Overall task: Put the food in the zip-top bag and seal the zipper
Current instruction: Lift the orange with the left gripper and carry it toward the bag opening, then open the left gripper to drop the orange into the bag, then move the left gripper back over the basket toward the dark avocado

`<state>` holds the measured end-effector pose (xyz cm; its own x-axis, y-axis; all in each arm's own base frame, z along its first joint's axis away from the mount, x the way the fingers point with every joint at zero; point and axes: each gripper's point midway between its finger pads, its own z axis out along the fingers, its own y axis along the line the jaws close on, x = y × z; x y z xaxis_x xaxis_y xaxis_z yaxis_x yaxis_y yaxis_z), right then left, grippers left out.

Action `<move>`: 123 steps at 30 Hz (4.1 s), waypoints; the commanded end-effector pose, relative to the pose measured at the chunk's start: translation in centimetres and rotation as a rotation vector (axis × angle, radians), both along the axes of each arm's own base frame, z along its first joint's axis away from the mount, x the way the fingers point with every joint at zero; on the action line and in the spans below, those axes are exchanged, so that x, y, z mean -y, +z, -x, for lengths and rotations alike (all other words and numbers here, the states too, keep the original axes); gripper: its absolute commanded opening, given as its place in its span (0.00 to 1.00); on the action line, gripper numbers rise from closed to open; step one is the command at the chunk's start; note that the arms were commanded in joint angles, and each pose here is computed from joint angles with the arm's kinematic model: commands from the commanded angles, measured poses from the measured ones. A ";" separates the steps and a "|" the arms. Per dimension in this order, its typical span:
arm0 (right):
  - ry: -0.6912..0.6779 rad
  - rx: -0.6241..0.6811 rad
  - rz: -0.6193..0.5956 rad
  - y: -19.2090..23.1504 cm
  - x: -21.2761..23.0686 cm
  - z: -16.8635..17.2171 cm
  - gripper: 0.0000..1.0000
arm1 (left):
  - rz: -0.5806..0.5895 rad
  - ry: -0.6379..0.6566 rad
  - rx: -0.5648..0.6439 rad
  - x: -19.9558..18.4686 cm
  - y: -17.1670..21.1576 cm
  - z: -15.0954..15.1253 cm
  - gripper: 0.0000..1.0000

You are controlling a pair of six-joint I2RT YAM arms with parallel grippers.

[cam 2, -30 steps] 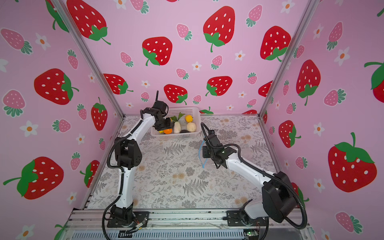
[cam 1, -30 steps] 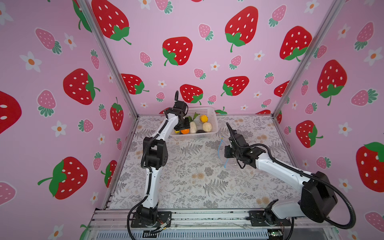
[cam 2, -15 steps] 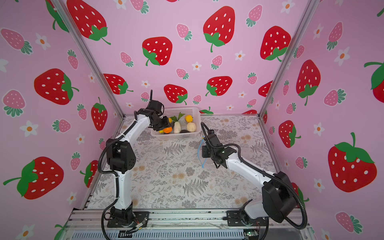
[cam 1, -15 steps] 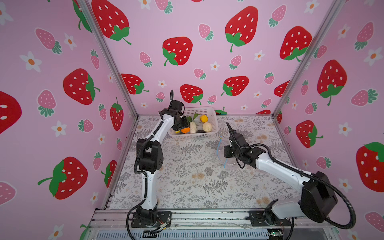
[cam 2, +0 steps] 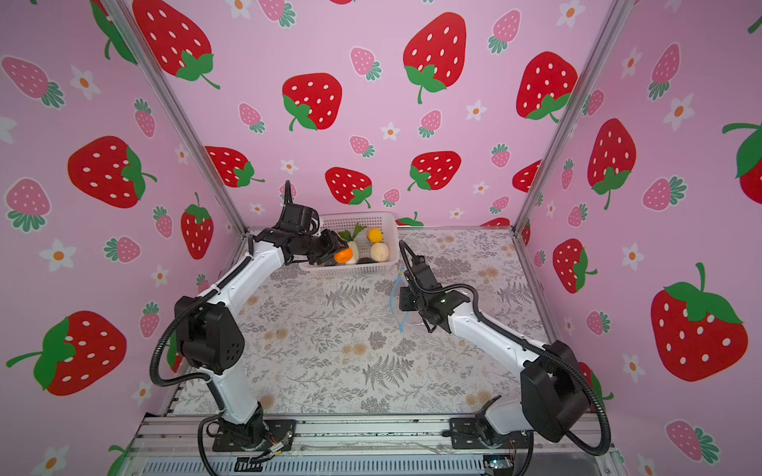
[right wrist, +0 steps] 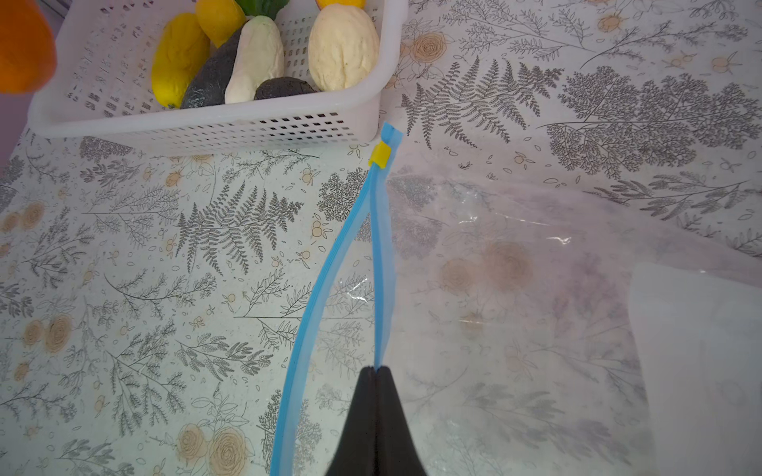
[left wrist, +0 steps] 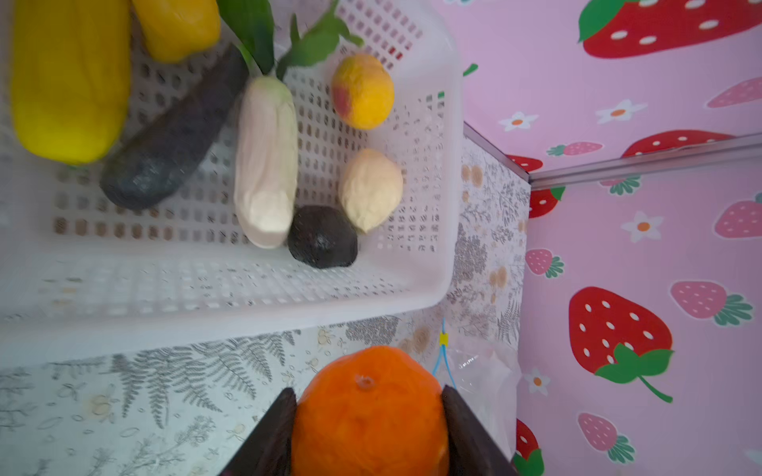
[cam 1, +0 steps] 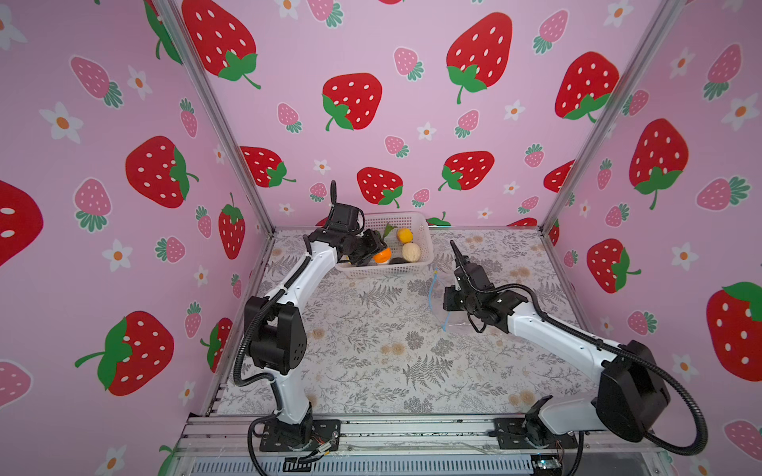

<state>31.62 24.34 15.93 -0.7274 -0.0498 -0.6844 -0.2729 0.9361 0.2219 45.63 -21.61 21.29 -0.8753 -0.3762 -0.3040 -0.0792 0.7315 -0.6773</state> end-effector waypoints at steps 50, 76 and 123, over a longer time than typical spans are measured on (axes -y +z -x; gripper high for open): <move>-0.055 0.096 -0.202 5.8 0.4 -0.1 0.01 | 0.178 -0.237 -0.106 15.0 -3.5 7.4 0.68; -0.052 0.086 -0.187 4.3 0.6 -0.1 0.03 | -0.415 -0.171 0.040 4.2 -2.5 -2.1 0.78; -0.038 0.051 -0.156 3.1 0.6 -1.6 0.04 | -0.458 -0.202 -0.038 5.6 -14.0 -8.0 0.86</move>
